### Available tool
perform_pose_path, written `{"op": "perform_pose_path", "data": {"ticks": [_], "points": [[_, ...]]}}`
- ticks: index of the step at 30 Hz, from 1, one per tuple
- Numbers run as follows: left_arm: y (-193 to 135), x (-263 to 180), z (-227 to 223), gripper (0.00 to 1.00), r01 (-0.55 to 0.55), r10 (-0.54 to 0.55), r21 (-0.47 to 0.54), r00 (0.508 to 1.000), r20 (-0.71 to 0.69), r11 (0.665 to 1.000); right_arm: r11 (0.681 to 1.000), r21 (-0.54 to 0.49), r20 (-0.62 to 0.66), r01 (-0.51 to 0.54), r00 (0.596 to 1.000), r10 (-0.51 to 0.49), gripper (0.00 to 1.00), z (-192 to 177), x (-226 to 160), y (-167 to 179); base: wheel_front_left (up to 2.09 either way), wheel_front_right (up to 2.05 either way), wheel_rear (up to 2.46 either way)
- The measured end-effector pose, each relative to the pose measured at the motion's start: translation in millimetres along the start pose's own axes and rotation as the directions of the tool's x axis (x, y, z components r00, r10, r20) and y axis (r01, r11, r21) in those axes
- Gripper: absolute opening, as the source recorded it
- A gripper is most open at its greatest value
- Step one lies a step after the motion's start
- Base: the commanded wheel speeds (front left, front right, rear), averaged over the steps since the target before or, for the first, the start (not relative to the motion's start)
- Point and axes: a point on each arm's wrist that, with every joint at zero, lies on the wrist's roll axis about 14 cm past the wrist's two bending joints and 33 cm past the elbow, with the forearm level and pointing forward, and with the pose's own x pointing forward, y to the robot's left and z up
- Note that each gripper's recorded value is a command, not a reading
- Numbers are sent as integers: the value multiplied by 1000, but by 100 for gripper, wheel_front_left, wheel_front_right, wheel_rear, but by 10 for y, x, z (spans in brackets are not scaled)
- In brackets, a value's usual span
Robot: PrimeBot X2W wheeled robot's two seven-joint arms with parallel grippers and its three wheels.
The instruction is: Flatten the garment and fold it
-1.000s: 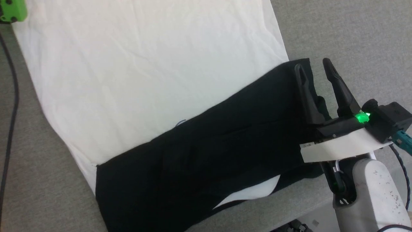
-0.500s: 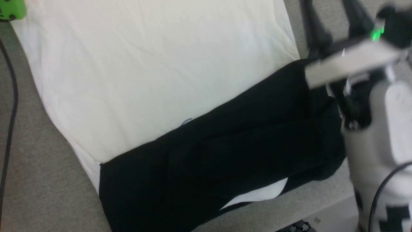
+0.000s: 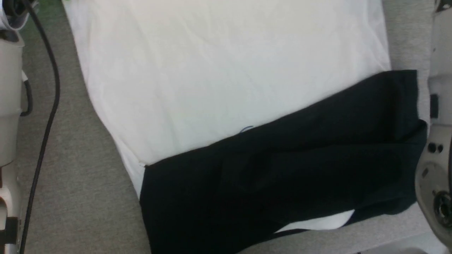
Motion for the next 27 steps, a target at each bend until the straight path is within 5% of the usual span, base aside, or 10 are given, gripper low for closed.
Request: {"op": "perform_pose_path", "data": {"ticks": [11, 13, 14, 15, 23, 27], "points": [[86, 50, -66, 0, 23, -23, 5, 998, 53, 1000, 999, 37, -219, 5, 976, 3, 100, -275, 409, 202, 0, 0, 0], [95, 51, -73, 0, 25, -25, 10, 998, 59, 1000, 1000, 18, -264, 10, 964, -5, 43, -343, 438, 226, 0, 0, 0], [100, 53, -75, 0, 25, -26, 13, 998, 62, 1000, 1000, 5, -278, 15, 960, -13, 31, -336, 448, 233, 0, 0, 0], [102, 56, -78, 0, 26, -27, 15, 998, 63, 1000, 1000, -5, -288, 15, 957, -16, 0, -329, 457, 251, 0, 0, 0], [117, 73, -41, 0, 21, -25, 41, 995, 99, 999, 999, -47, -244, 22, 969, -33, 0, -246, 445, 268, 0, 0, 0], [178, 69, 108, 0, -21, 5, 73, 977, 214, 997, 998, -59, -94, 8, 995, -13, 0, -44, 423, 293, 0, 0, 0]]}}
